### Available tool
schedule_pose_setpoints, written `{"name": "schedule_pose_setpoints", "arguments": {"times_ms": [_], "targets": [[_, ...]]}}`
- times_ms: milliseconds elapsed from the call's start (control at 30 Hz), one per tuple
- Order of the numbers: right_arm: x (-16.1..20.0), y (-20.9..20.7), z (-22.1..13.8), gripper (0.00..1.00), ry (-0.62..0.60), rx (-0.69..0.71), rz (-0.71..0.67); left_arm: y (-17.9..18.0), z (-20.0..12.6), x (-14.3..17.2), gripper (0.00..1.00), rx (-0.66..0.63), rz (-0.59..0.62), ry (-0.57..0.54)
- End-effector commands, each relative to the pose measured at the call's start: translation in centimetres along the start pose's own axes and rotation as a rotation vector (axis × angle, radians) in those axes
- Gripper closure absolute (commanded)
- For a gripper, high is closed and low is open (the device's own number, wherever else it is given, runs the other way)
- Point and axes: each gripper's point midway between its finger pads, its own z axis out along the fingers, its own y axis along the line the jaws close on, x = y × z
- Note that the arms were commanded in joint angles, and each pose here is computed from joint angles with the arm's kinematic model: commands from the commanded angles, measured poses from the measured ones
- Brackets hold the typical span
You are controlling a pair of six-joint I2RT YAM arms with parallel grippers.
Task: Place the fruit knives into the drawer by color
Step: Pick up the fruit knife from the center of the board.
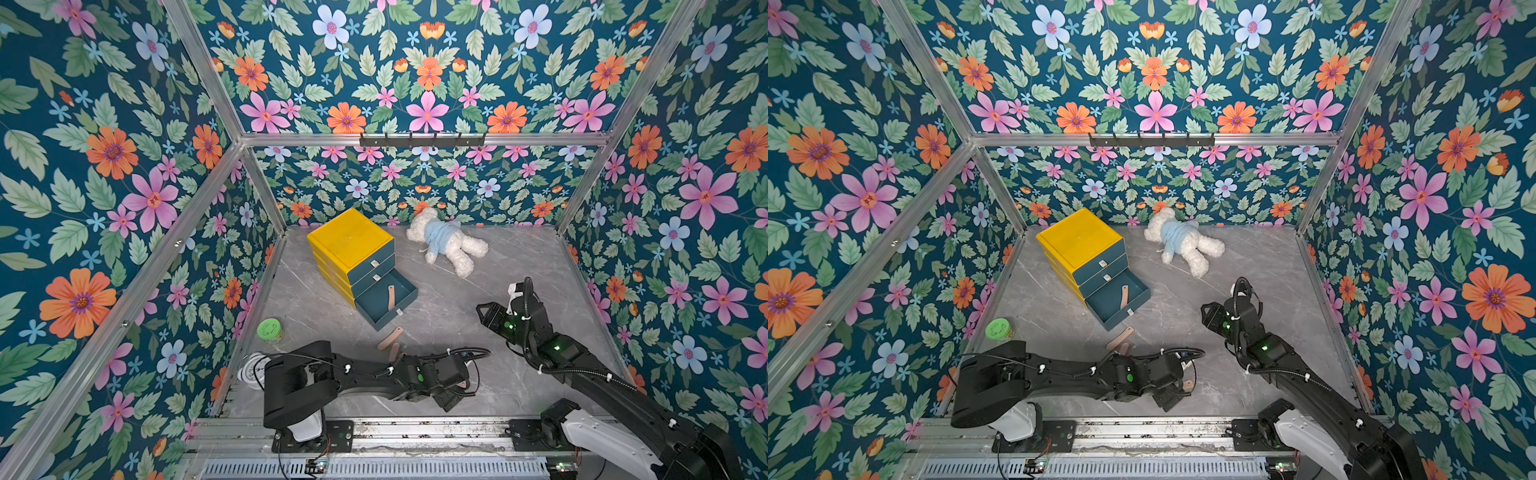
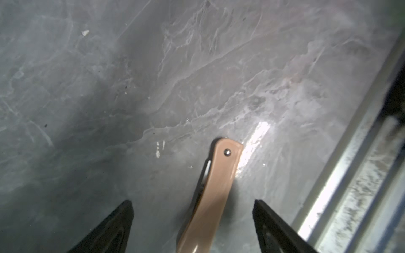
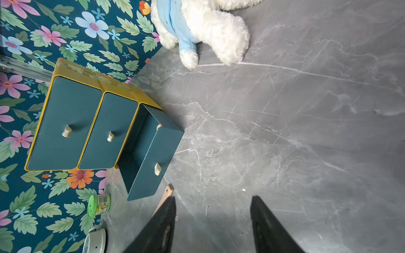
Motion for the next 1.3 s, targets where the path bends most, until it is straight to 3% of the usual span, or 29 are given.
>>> {"name": "schedule_pose_setpoints", "arguments": {"times_ms": [0,233,467,667,1033,1267], "targets": [[-0.1,-0.5,-0.1,0.43,-0.010,0.018,-0.002,0.4,0.5,0.7,0.16,-0.042,0.055,0.041],[-0.4,-0.2,-0.1,0.43,-0.022,0.005,0.000,0.1,1.5,2.3,0.34,-0.048,0.089,0.110],[-0.7,-0.3,-0.2,0.43,-0.036,0.008,0.004,0.0,1.5,2.4,0.58,-0.045,0.108,0.125],[-0.7,-0.5,-0.1,0.42,-0.037,0.008,0.008,0.3,1.4,2.0,0.71,-0.063,0.105,0.113],[-0.6,-0.6,0.2,0.43,-0.035,0.008,0.018,2.2,-0.1,-0.2,0.79,-0.137,0.045,0.018],[-0.6,-0.5,0.2,0.42,-0.037,0.000,0.025,6.3,-2.5,-1.9,0.79,-0.262,-0.046,-0.064]]}}
